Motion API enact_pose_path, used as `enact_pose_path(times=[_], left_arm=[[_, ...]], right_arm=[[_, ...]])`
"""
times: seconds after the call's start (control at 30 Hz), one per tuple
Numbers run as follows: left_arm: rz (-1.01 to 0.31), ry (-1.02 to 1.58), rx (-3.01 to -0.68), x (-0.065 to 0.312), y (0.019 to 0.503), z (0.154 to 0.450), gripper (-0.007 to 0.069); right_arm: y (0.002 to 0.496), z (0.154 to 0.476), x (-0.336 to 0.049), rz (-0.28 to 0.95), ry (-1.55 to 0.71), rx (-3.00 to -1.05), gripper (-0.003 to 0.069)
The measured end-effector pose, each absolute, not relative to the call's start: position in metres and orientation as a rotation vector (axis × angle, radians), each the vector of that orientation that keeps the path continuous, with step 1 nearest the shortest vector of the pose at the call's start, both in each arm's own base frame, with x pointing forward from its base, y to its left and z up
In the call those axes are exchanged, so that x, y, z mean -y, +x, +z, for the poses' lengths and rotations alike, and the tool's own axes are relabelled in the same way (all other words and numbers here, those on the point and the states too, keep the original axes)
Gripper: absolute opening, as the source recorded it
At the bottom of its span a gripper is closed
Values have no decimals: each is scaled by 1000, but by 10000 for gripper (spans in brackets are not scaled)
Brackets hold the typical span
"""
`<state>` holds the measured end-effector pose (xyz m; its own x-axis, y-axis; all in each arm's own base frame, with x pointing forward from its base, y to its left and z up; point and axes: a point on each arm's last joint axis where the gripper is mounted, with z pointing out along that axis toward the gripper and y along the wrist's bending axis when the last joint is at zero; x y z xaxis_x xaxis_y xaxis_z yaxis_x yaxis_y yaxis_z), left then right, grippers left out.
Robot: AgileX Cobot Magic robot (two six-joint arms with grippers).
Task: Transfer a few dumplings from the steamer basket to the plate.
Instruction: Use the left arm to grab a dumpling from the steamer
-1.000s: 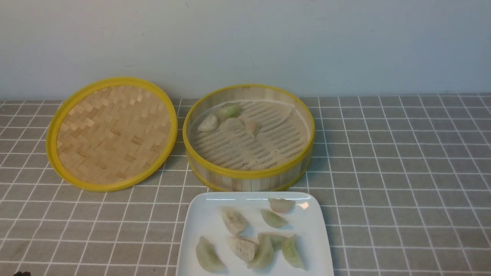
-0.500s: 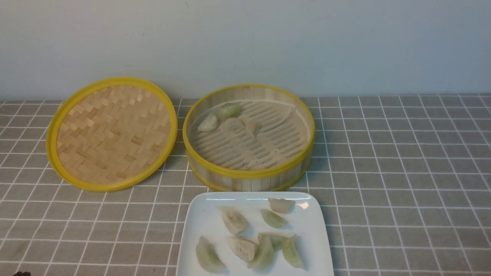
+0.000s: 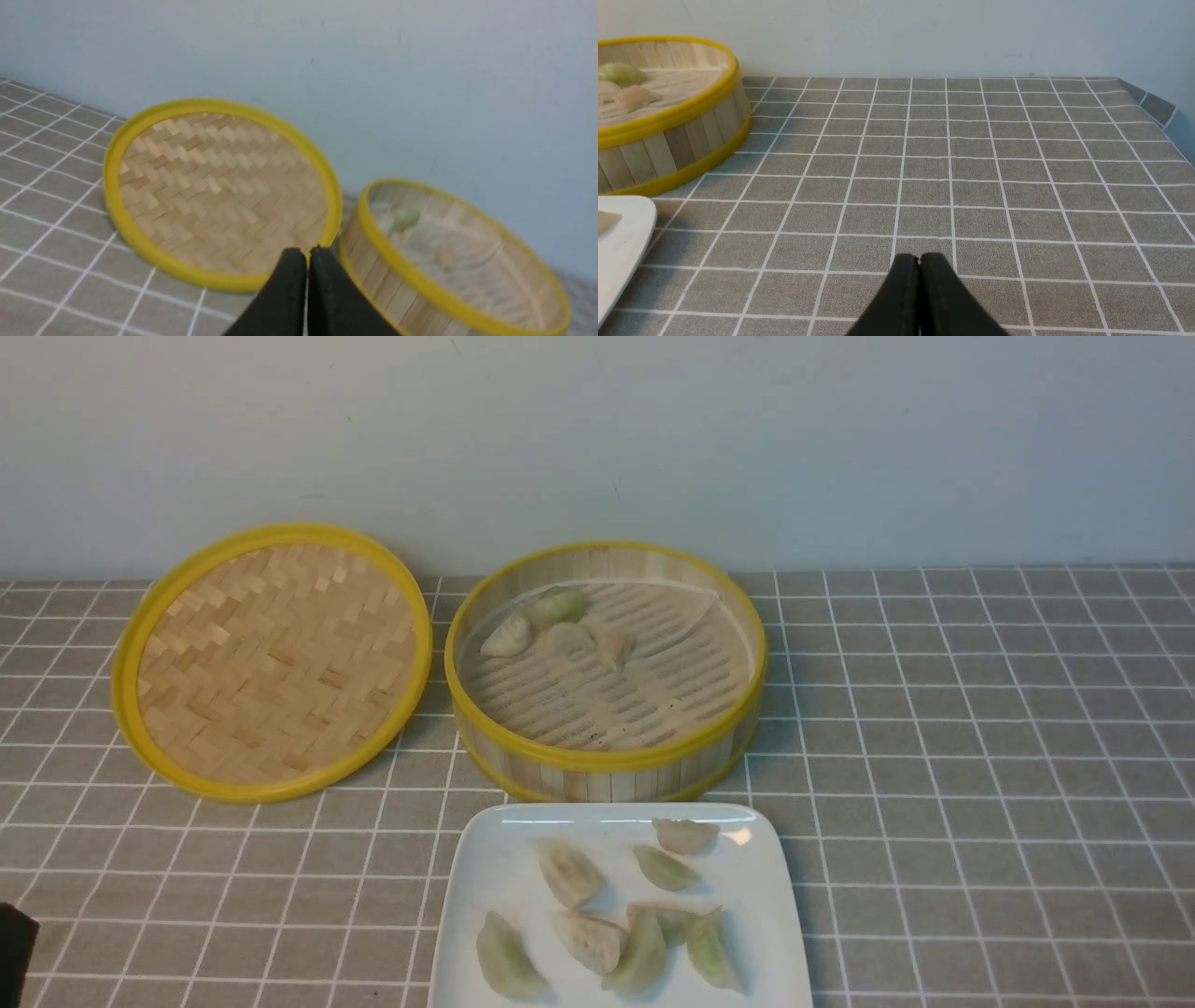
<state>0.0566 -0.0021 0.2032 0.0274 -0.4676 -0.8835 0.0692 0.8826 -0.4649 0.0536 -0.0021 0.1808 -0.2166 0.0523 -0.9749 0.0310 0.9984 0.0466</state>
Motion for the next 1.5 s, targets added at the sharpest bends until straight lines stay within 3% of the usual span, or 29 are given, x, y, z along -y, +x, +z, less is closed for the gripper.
enact_pose_path(times=[0.23, 0.27, 0.4, 0.43, 0.53, 0.63, 0.73, 0.87, 0.93, 1.03, 1.27, 1.5], left_arm=[[-468, -421, -1173, -7, 51, 228, -5], [-514, -454, -1076, -10, 48, 238, -5], [-582, -457, -1058, -8, 49, 278, -5], [-566, -429, -1128, -4, 57, 299, -5], [-512, -377, -1266, 1, 73, 328, -5], [-391, -270, -1542, 8, 114, 381, -5], [-268, -143, -1883, 23, 168, 405, -5], [-149, 54, -2191, 45, 221, 405, -5], [-73, 242, -2427, 70, 267, 387, -5], [-28, 406, -2594, 99, 309, 362, -5], [-82, 656, -2714, 144, 370, 318, -5], [-172, 656, -2676, 159, 437, 295, -5]], right_arm=[[54, 181, 2, 20, 61, -1789, -15], [54, 181, 2, 20, 61, -1789, -15], [54, 181, 2, 20, 61, -1789, -15], [54, 181, 2, 20, 61, -1789, -15], [54, 181, 2, 20, 61, -1789, -15], [54, 181, 2, 20, 61, -1789, -15], [54, 181, 2, 20, 61, -1789, -15], [54, 181, 2, 20, 61, -1789, -15], [54, 181, 2, 20, 61, -1789, -15], [54, 181, 2, 20, 61, -1789, -15], [54, 181, 2, 20, 61, -1789, -15], [54, 181, 2, 20, 61, -1789, -15]])
